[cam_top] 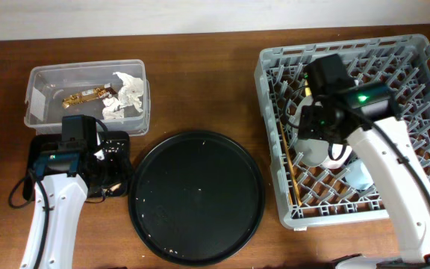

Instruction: Sort waste into correct bins and load items into the dishwasher rack

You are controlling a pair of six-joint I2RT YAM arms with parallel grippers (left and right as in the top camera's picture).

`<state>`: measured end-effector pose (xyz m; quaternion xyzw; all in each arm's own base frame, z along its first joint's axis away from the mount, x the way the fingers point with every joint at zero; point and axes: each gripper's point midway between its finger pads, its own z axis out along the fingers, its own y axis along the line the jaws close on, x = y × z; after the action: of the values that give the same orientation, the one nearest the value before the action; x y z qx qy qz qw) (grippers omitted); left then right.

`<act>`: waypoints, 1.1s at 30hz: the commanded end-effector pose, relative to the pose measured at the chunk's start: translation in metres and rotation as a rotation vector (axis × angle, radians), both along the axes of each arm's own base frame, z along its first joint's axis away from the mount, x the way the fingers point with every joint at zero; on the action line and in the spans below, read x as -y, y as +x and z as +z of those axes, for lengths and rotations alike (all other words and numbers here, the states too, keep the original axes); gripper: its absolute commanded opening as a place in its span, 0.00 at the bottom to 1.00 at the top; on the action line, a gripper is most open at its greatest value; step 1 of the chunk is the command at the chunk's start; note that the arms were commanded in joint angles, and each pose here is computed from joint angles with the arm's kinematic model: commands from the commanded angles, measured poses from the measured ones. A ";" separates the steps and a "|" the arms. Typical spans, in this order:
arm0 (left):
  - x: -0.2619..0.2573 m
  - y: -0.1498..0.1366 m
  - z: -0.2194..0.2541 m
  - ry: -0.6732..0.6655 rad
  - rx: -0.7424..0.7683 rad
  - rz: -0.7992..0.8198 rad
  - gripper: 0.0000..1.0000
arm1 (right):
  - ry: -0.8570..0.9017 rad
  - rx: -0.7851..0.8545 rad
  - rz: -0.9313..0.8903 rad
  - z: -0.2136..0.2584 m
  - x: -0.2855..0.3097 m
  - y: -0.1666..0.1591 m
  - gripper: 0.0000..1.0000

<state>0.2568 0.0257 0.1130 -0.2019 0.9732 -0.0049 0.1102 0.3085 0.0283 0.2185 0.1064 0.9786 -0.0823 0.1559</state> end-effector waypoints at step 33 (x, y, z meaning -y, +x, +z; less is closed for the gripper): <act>0.049 -0.063 0.115 0.042 0.618 -0.384 0.99 | 0.215 0.171 0.311 -0.032 -0.012 -0.061 0.99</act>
<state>0.1947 -0.0215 0.2301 -0.0139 0.9140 -0.0650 0.4002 0.2488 0.0424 0.1821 -0.0282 0.9718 0.0580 0.2266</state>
